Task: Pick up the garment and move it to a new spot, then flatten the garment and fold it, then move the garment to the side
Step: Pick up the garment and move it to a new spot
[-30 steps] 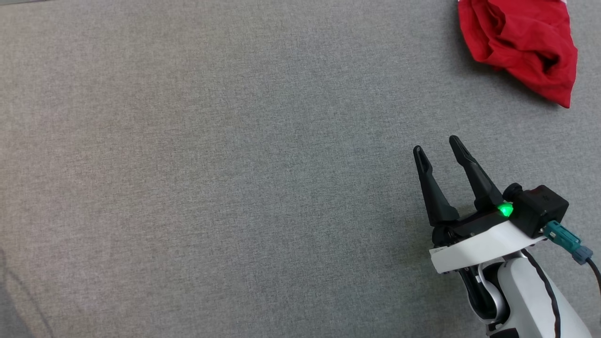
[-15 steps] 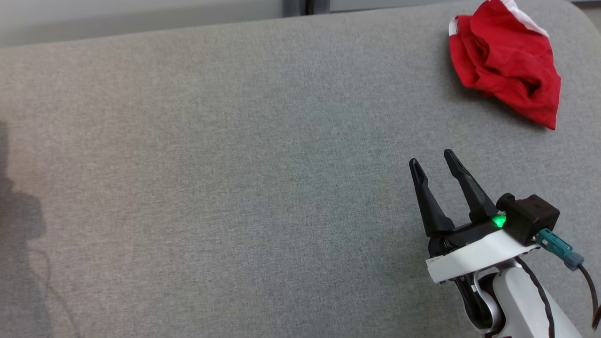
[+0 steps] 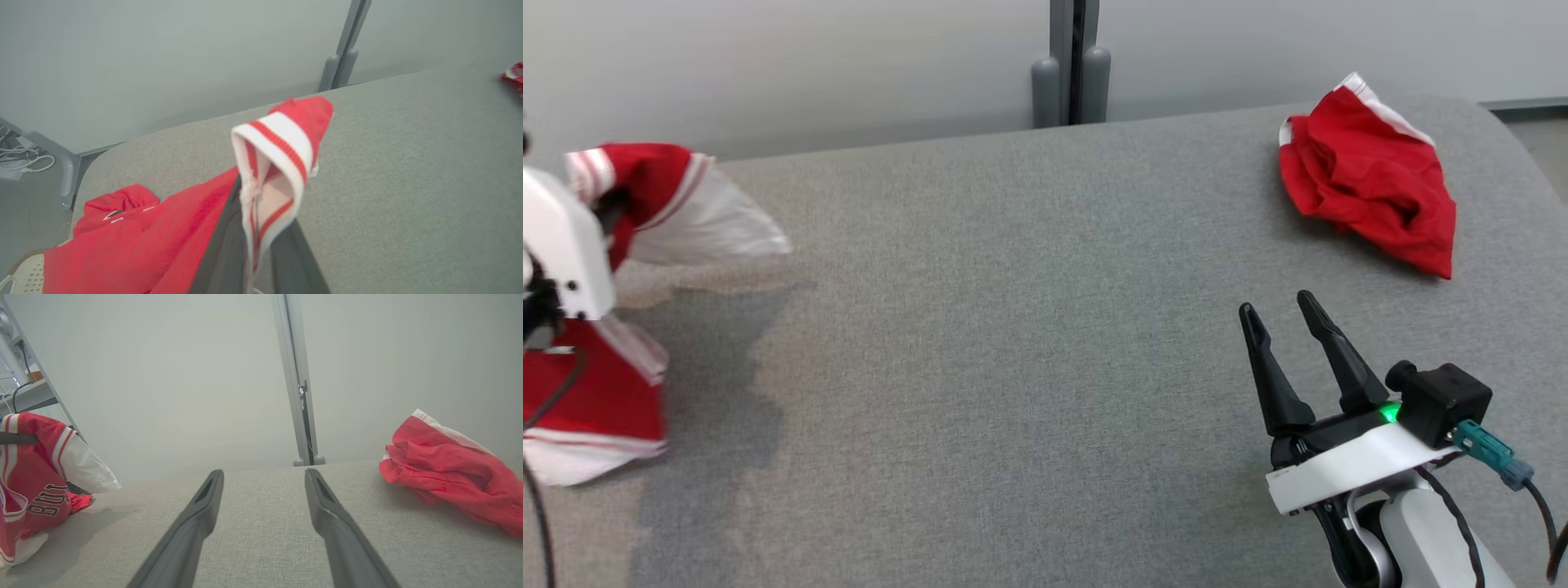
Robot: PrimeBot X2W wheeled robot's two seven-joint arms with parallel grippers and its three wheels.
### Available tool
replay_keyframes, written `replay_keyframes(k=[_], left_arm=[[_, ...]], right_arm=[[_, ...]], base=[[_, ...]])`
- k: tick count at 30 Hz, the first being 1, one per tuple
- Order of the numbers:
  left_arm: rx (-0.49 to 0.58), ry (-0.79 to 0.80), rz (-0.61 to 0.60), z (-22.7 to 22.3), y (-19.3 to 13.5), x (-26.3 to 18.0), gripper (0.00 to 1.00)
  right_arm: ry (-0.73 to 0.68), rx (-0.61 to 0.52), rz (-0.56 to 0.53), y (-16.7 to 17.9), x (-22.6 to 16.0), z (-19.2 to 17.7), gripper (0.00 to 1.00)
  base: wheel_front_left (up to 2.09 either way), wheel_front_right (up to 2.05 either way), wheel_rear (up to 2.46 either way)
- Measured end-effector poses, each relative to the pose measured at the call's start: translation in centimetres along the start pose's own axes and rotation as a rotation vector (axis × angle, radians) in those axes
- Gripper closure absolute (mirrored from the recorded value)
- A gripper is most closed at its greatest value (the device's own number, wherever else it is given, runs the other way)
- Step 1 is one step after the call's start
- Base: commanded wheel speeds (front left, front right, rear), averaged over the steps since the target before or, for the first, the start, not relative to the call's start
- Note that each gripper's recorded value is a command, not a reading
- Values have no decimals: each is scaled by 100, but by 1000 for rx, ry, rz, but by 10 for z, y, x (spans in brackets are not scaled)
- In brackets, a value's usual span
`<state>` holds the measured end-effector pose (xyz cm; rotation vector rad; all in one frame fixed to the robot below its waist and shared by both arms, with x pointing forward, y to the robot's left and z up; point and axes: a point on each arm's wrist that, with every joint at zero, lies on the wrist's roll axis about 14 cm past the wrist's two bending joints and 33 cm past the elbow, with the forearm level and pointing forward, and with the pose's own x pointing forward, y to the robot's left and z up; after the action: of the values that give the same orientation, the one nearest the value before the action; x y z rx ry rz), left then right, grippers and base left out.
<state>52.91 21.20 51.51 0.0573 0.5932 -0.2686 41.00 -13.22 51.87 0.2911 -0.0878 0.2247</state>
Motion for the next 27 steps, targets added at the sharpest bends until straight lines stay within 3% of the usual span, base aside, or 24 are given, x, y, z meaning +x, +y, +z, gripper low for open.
replay_keyframes(k=[9, 11, 12, 15, 16, 18, 23, 27], left_arm=[[166, -120, -281, 50, -120, -9, 100], [155, -158, -376, 64, -154, -13, 100], [159, -192, -462, 76, -187, -17, 100], [161, -242, -535, 89, -216, -24, 100], [134, -300, -625, 105, -248, -34, 100], [124, -343, -705, 116, -277, -45, 100], [76, -513, -799, 162, -306, -75, 100], [1, -554, -820, 176, -299, -83, 100]], right_arm=[[-55, -15, -69, -18, -19, 22, 0], [-70, -26, -94, -27, -23, 28, 0], [-80, -39, -123, -37, -28, 33, 0], [-92, -49, -152, -47, -33, 39, 0], [-105, -60, -180, -56, -38, 44, 0], [-111, -67, -201, -63, -42, 48, 0], [-120, -81, -217, -71, -44, 52, 0], [-127, -84, -223, -74, -40, 54, 0]], base=[[0, 0, 0], [0, 0, 0], [0, 0, 0], [0, 0, 0], [0, 0, 0], [0, 0, 0], [0, 0, 0], [0, 0, 0]])
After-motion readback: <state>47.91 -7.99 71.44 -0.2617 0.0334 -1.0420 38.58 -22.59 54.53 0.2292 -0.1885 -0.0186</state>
